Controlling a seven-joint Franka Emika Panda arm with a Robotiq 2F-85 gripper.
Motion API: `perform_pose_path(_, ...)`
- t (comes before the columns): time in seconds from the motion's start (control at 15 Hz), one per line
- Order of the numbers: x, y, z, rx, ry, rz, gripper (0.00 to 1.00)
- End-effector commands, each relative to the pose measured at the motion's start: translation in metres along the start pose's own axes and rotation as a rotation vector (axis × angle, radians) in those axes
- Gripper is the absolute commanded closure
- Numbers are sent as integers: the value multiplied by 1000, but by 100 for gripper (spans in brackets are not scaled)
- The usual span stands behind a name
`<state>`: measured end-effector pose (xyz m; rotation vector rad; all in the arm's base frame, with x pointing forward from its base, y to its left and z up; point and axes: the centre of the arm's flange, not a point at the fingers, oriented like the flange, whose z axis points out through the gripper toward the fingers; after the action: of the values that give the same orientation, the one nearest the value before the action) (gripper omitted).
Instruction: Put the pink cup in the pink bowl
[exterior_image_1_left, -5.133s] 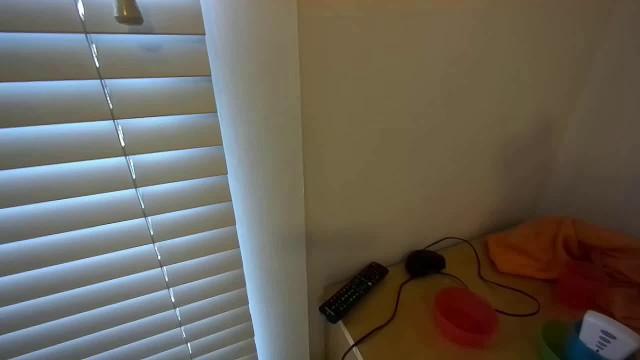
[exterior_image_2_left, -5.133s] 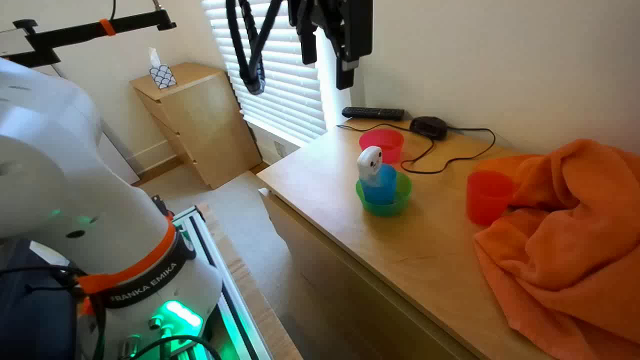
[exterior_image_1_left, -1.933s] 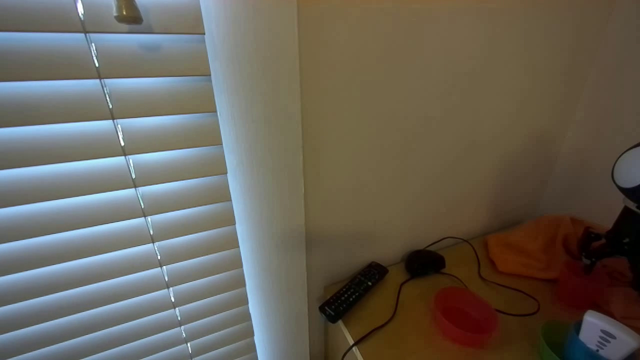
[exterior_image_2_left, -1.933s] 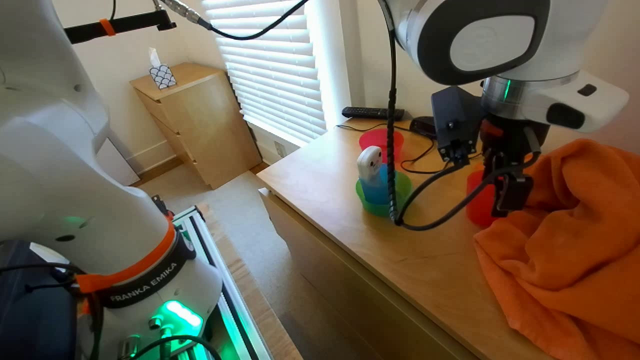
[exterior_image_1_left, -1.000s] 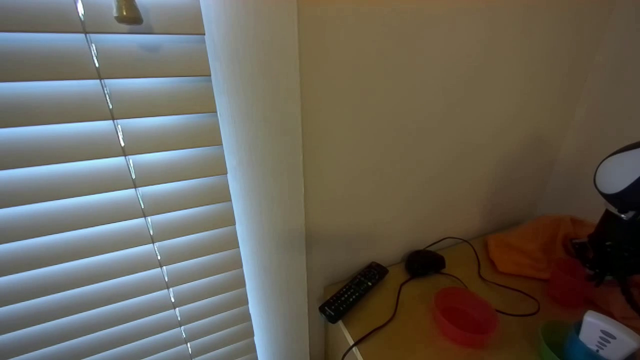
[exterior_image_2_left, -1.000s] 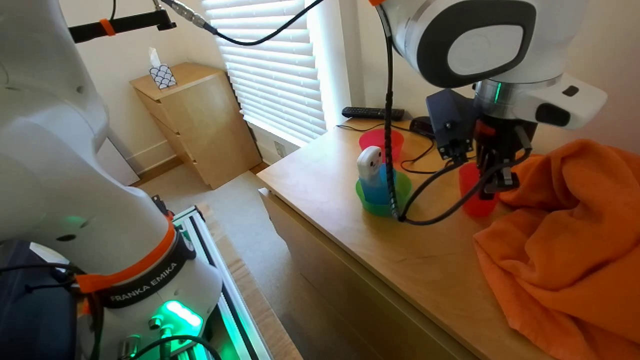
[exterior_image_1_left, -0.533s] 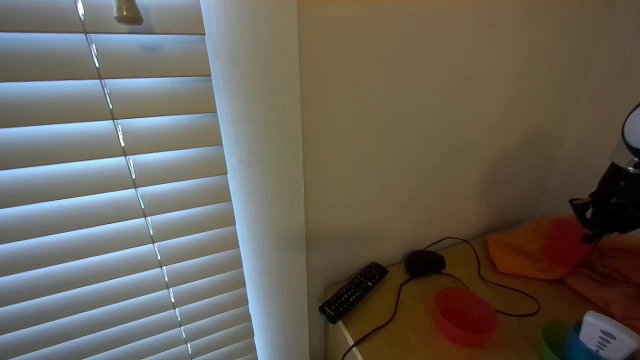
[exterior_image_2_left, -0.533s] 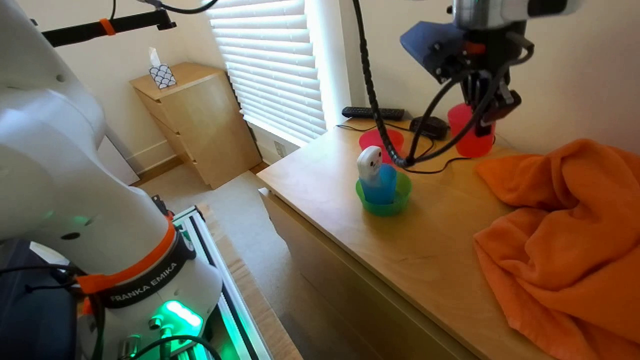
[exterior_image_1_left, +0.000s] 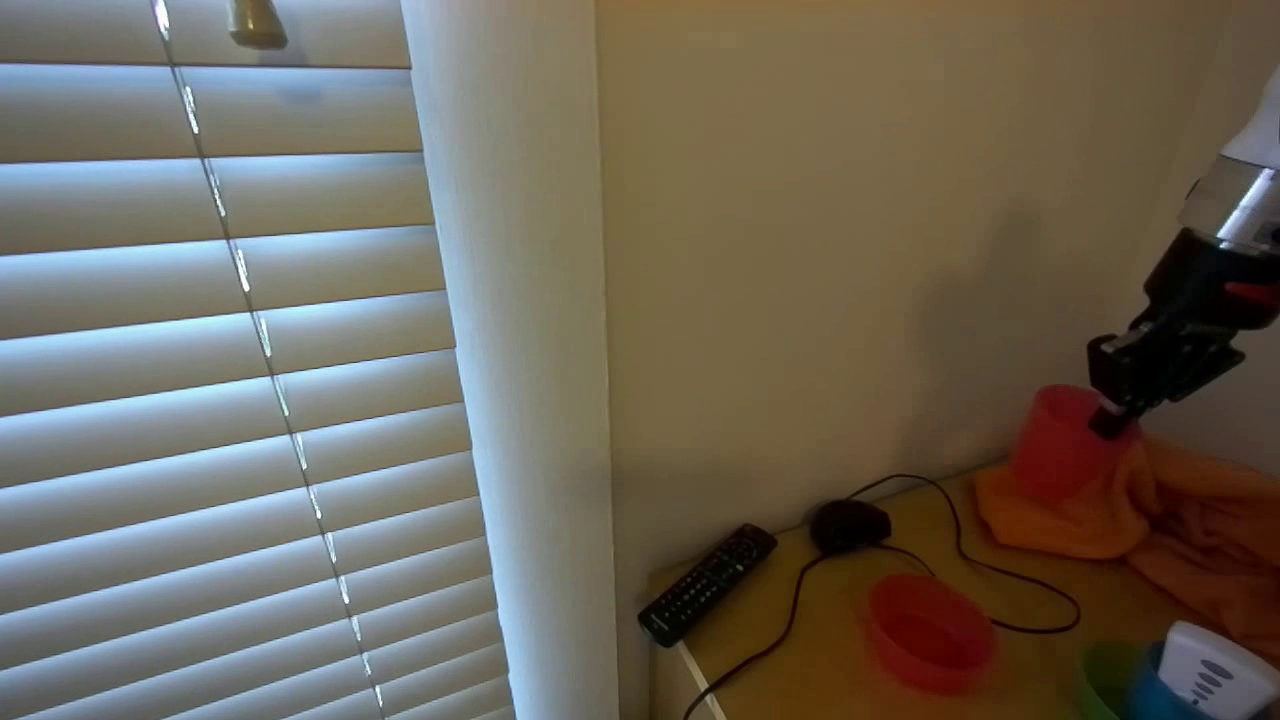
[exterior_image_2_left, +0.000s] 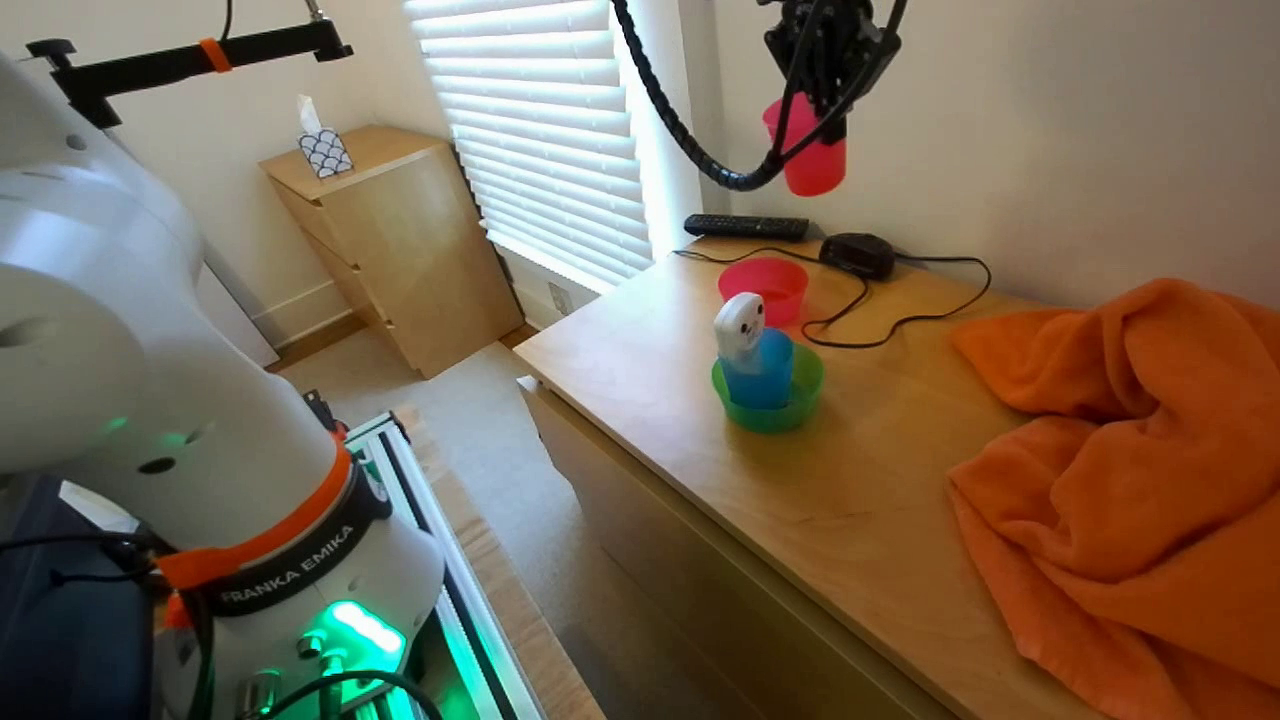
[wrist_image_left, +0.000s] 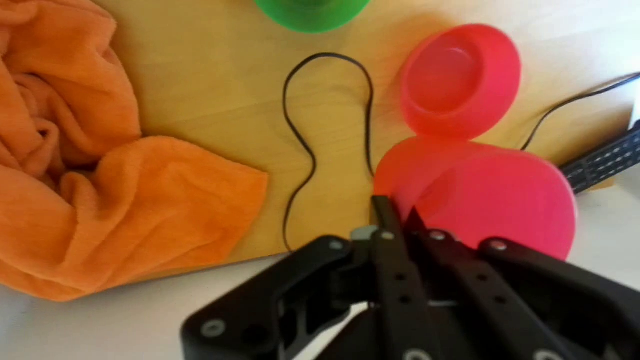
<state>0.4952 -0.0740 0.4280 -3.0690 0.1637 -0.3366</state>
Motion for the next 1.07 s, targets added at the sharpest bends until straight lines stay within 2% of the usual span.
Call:
perform_pose_path(0.0, -2, -10, -1, 14, -7, -35, 96)
perform_pose_path(0.2, -3, -15, 0, 22, -11, -66, 99)
perform_pose_path(0.6, 31, -58, 86, 31, 3, -133, 99)
perform_pose_path(1.0, 27, -90, 134, 56, -111, -178, 99)
